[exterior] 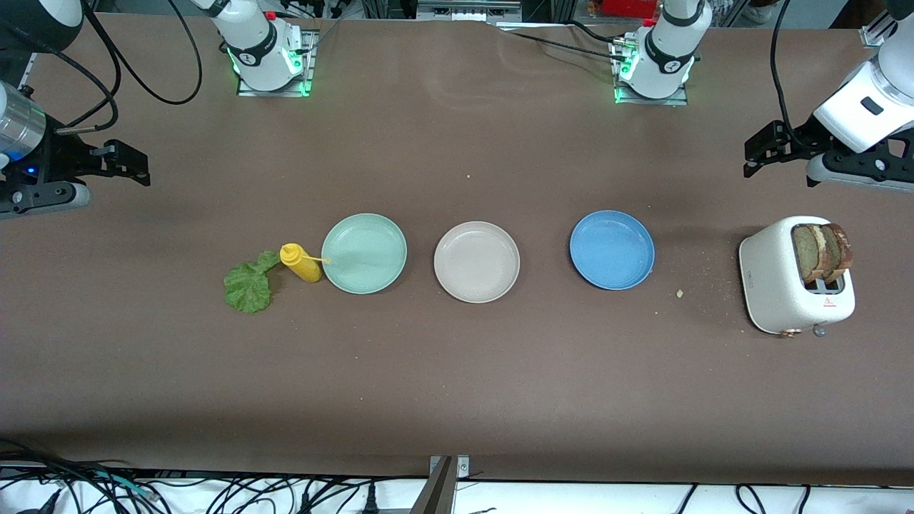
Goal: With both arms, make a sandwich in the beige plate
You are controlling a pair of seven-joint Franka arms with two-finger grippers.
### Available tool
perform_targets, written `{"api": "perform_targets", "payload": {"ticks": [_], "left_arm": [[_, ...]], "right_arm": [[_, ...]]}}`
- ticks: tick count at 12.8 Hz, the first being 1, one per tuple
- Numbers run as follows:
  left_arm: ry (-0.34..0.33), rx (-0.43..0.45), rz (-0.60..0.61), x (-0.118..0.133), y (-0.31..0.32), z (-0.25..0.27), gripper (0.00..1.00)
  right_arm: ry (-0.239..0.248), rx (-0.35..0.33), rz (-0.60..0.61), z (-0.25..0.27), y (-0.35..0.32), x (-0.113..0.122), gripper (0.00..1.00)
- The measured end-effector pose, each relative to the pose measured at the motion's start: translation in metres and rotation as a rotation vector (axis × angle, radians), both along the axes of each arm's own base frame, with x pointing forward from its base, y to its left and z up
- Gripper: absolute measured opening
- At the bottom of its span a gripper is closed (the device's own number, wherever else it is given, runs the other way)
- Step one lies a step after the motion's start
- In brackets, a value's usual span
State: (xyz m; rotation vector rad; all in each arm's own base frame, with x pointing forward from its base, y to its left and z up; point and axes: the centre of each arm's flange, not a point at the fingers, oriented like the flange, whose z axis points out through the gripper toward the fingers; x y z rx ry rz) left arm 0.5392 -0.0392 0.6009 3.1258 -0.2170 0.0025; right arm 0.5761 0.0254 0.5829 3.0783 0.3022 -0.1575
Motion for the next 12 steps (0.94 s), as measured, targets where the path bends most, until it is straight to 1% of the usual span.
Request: {"api": "perform_targets", "payload": {"ticks": [3,12], "left_arm": [[0.0,0.0,0.0,0.0003,0.0003,0.0001,1.0],[0.0,0.0,-0.005,0.0002,-0.0011,0.0004,1.0]], "right_arm": [[-0.012,0.001,0.001,0.0007,0.0001,0.0014,1.0],[-0.016,0.001,0.0,0.0009,-0.0005,0.002,1.0]]}}
